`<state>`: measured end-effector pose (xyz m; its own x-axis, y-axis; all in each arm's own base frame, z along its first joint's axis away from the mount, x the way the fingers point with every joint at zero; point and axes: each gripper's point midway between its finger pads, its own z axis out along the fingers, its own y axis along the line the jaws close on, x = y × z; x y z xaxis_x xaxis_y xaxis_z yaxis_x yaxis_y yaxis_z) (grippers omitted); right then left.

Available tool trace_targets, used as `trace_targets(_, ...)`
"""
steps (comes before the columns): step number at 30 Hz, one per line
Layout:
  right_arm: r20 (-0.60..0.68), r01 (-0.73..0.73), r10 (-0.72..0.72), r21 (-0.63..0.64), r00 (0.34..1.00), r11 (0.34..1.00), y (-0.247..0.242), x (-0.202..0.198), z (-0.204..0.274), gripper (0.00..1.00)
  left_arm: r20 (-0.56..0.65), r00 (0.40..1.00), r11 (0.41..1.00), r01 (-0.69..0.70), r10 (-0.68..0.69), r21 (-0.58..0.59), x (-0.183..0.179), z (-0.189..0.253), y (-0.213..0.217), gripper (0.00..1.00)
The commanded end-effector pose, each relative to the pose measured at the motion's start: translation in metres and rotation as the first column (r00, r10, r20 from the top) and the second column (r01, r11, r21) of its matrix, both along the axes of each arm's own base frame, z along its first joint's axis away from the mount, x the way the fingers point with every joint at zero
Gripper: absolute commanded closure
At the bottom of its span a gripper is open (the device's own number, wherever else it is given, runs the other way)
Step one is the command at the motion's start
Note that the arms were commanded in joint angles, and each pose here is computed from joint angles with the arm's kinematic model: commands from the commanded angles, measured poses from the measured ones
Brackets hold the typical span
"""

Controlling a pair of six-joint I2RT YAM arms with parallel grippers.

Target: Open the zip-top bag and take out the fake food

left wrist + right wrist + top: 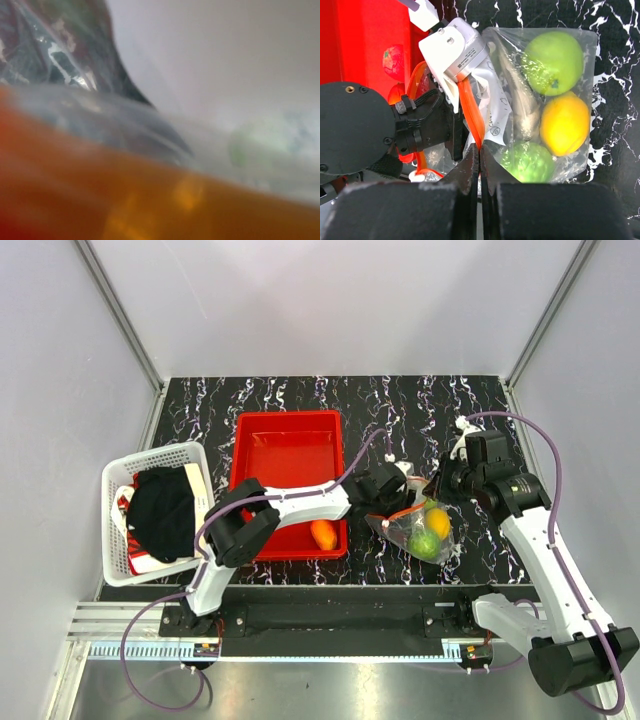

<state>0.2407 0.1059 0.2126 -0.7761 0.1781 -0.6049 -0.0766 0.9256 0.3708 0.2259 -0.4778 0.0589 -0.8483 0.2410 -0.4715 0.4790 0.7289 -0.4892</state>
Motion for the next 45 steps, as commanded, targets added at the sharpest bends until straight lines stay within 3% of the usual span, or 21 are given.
trace_targets(1,0.029,-0.008,0.007,0.020,1.000,1.000,0.005,0.006,0.002,1.00,0.009,1.000,0.999,-0.003,0.003,0.049,0.000,-0.021,0.007,0.31)
trace_targets(4,0.022,-0.007,0.006,0.019,1.000,1.000,0.006,0.008,-0.001,1.00,0.006,1.000,0.999,0.006,-0.007,0.040,-0.002,-0.018,0.005,0.33)
trace_targets(5,0.019,-0.009,0.009,0.020,1.000,1.000,0.006,0.008,-0.002,1.00,0.012,1.000,0.999,0.009,-0.009,0.037,-0.002,-0.016,0.005,0.47)
trace_targets(11,0.044,0.003,-0.003,0.011,0.999,1.000,0.003,0.010,0.006,1.00,0.073,0.997,1.000,0.021,-0.021,-0.001,0.006,0.017,0.000,0.75)
trace_targets(12,0.053,0.007,-0.008,0.006,0.999,1.000,0.002,0.011,0.009,1.00,0.094,0.995,0.999,0.021,-0.019,-0.026,0.008,0.033,-0.003,0.84)
trace_targets(16,0.077,0.024,-0.023,-0.018,0.997,1.000,-0.004,0.012,0.017,1.00,0.166,0.986,0.997,0.029,-0.017,-0.065,0.014,0.080,-0.005,0.99)
trace_targets(27,0.108,0.079,-0.070,-0.078,0.992,0.994,-0.019,0.013,0.018,1.00,0.324,0.945,0.992,-0.016,0.056,-0.124,0.020,0.173,0.024,1.00)
trace_targets(32,0.132,0.093,-0.081,-0.089,0.988,0.992,-0.024,0.012,0.025,1.00,0.438,0.885,0.984,-0.107,0.161,-0.144,0.022,0.217,0.079,1.00)
trace_targets(34,0.129,0.088,-0.076,-0.087,0.989,0.992,-0.023,0.012,0.024,1.00,0.451,0.876,0.985,-0.146,0.170,-0.089,0.019,0.205,0.104,1.00)
trace_targets(35,0.124,0.084,-0.073,-0.083,0.990,0.993,-0.021,0.012,0.024,1.00,0.475,0.853,0.976,-0.186,0.216,-0.110,0.020,0.219,0.124,1.00)
trace_targets(45,0.126,0.065,-0.057,-0.063,0.990,0.996,-0.017,0.012,0.026,1.00,0.318,0.894,0.932,-0.355,0.316,0.074,-0.015,0.104,0.239,1.00)
